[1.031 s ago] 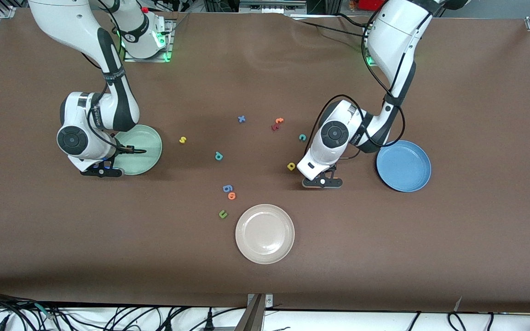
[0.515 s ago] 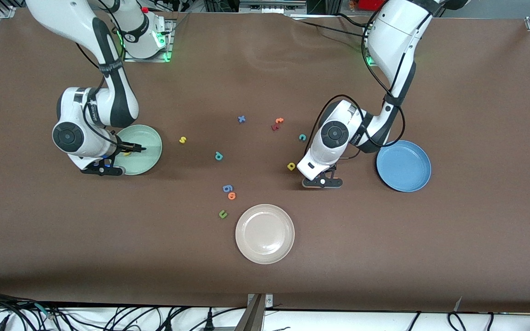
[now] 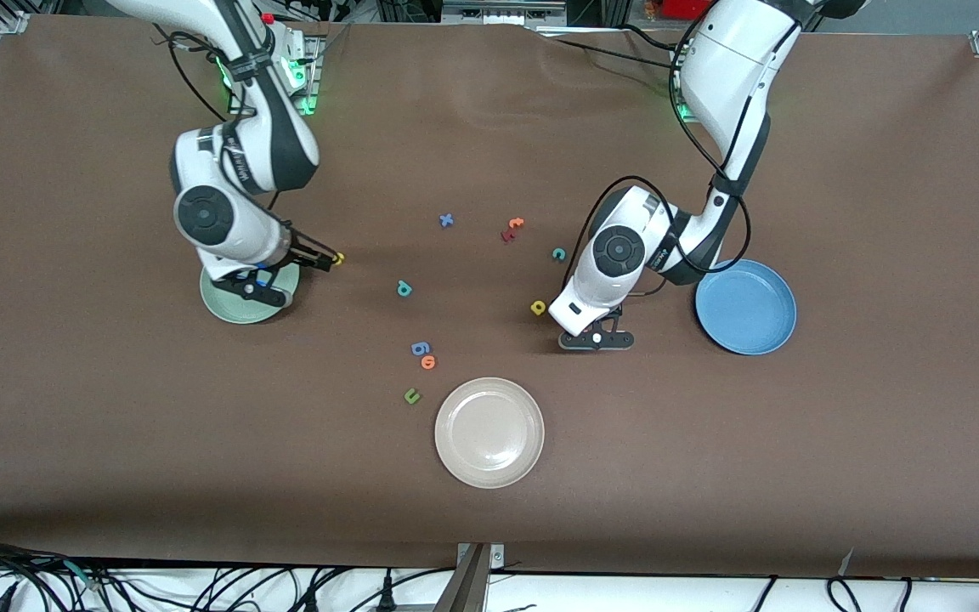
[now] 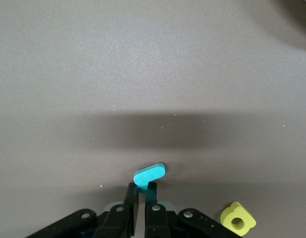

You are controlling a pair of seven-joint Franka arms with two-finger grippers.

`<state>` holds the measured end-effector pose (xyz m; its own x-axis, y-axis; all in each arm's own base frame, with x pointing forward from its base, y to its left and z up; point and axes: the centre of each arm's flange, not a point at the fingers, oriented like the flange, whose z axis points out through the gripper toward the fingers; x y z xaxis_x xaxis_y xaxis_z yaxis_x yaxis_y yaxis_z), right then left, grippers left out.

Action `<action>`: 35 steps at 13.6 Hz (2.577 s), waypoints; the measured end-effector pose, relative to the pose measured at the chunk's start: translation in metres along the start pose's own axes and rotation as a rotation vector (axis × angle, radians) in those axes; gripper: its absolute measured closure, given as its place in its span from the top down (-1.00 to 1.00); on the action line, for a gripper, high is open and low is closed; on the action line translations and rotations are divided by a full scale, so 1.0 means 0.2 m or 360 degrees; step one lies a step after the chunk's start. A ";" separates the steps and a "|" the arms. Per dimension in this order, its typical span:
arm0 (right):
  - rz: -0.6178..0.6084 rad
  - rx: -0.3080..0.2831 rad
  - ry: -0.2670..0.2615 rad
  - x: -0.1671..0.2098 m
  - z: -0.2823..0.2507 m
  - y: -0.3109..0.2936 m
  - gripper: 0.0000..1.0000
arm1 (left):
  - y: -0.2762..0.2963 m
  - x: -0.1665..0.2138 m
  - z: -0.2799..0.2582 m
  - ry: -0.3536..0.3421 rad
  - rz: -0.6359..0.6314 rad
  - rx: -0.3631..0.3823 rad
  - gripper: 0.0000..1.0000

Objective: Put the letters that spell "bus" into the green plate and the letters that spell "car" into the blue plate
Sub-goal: 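Place the teal letter on the blue plate while the right gripper reaches the yellow s, then grasp the yellow s with the right gripper while the left gripper grasps a yellow letter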

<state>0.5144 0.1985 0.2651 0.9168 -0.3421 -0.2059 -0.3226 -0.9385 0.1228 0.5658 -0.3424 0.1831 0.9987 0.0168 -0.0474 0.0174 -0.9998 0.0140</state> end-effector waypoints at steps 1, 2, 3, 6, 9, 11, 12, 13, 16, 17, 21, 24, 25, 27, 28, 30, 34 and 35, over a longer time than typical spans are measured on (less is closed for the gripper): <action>0.0050 -0.0001 0.0006 -0.01 0.04 -0.01 0.95 | 0.00 0.01 -0.01 -0.0010 0.0002 0.0008 -0.81; 0.0096 0.0002 0.0018 -0.02 0.09 0.00 0.94 | -0.02 0.02 -0.02 -0.0024 0.0018 0.0020 -0.81; 0.0146 0.0009 0.0036 -0.02 0.15 0.01 0.92 | -0.07 0.05 -0.03 -0.0045 0.0049 0.0035 -0.81; 0.0288 0.0030 0.0074 -0.08 0.28 0.03 0.93 | -0.29 0.16 -0.11 -0.0119 0.0135 0.0062 -0.81; 0.0350 0.0057 0.0113 -0.10 0.35 0.04 0.93 | -0.58 0.25 -0.30 -0.0157 0.0258 0.0114 -0.81; 0.0372 0.0073 0.0140 -0.11 0.41 0.06 0.91 | -0.79 0.30 -0.39 -0.0157 0.0336 0.0142 -0.81; 0.0388 0.0076 0.0145 -0.12 0.43 0.05 0.90 | -0.87 0.29 -0.43 -0.0159 0.0366 0.0145 -0.81; 0.0414 0.0085 0.0152 -0.13 0.44 0.03 0.88 | -0.94 0.28 -0.45 -0.0163 0.0393 0.0150 -0.81; 0.0453 0.0117 0.0175 -0.17 0.47 -0.04 0.89 | -1.13 0.22 -0.51 -0.0186 0.0458 0.0148 -0.81; 0.0458 0.0119 0.0178 -0.17 0.48 -0.04 0.89 | -1.20 0.20 -0.51 -0.0190 0.0472 0.0142 -0.81; 0.0455 0.0113 0.0180 -0.18 0.52 -0.05 0.69 | -1.47 0.09 -0.35 -0.0093 0.0517 0.0109 -0.81; 0.0472 0.0123 0.0180 -0.19 0.52 -0.07 0.59 | -1.60 -0.01 -0.24 -0.0111 0.0517 0.0094 -0.81; 0.0475 0.0126 0.0176 -0.21 0.52 -0.09 0.59 | -1.61 -0.02 -0.23 -0.0121 0.0519 0.0093 -0.68; 0.0479 0.0129 0.0171 -0.23 0.52 -0.11 0.59 | -1.58 -0.03 -0.23 -0.0145 0.0530 0.0088 -0.30; 0.0480 0.0129 0.0171 -0.24 0.52 -0.11 0.58 | -1.55 -0.03 -0.25 -0.0160 0.0527 0.0069 -0.07; 0.0481 0.0132 0.0171 -0.24 0.51 -0.11 0.49 | -1.42 0.00 -0.33 -0.0171 0.0499 -0.0012 0.31; 0.0469 0.0137 0.0175 -0.23 0.50 -0.11 0.47 | -1.10 0.04 -0.50 -0.0156 0.0378 -0.0033 1.00; 0.0465 0.0136 0.0174 -0.23 0.50 -0.09 0.47 | -0.93 0.02 -0.52 -0.0144 0.0333 -0.0025 1.00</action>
<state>0.4547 0.2274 0.1751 0.8010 -0.5948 -0.0676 -0.5901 -0.8035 0.0783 0.5717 -0.1553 0.2850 0.9723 -0.1933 -0.1315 -0.1884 -0.9809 0.0485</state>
